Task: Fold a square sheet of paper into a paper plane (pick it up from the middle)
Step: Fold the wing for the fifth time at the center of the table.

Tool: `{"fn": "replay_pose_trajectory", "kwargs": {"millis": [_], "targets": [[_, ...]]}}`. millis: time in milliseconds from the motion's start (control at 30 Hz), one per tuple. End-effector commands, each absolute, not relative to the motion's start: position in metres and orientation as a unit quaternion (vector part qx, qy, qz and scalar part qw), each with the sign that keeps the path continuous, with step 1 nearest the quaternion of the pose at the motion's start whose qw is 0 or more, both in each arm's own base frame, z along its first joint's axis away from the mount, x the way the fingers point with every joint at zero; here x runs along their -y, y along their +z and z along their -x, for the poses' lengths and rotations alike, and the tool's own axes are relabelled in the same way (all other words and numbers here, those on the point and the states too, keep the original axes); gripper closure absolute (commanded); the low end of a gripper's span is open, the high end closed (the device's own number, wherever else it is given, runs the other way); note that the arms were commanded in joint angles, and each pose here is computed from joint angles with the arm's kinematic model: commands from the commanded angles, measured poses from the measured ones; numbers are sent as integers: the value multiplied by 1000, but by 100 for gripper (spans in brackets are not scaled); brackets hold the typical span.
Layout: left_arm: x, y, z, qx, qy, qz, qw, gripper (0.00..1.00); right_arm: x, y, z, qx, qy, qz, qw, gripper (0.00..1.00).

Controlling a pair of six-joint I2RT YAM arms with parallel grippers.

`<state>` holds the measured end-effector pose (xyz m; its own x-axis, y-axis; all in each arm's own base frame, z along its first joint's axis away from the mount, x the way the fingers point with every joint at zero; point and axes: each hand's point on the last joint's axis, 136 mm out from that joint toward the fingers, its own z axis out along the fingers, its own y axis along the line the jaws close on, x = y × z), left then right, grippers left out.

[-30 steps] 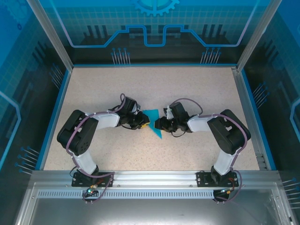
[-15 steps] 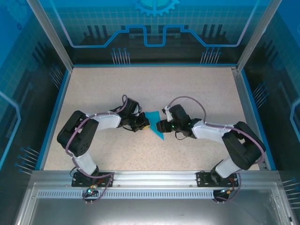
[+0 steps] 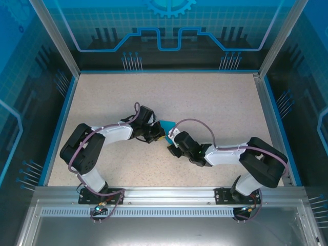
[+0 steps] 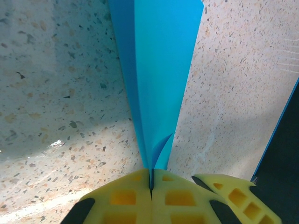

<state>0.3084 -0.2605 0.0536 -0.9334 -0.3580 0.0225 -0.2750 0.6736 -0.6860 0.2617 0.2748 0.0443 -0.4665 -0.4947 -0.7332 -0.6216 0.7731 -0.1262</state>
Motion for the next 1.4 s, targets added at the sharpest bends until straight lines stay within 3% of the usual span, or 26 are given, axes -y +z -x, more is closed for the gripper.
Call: {"fn": "replay_pose_trajectory", "kwargs": {"millis": [0,200,300,467,700,800,1200,1367], "targets": [[262,66,-310,-911,-366,178,62,96,-291,51,-270,-833,64,340,431,51],[263,68,-309,-911,-367,181,60,96,-296,43,-275,-833,56,335,437,58],[261,72,-311,-912,-364,179,65,95,-295,41,-275,-830,53,338,440,67],[258,75,-317,-912,-367,173,59,83,-289,35,-269,-830,47,354,428,81],[254,69,-320,-916,-364,166,44,69,-287,38,-265,-825,55,358,434,82],[256,63,-320,-917,-362,162,35,71,-288,38,-265,-822,55,363,435,81],[258,62,-317,-915,-369,162,28,91,-294,36,-272,-826,56,347,440,75],[258,62,-315,-915,-369,163,27,93,-297,38,-280,-826,54,339,447,74]]}}
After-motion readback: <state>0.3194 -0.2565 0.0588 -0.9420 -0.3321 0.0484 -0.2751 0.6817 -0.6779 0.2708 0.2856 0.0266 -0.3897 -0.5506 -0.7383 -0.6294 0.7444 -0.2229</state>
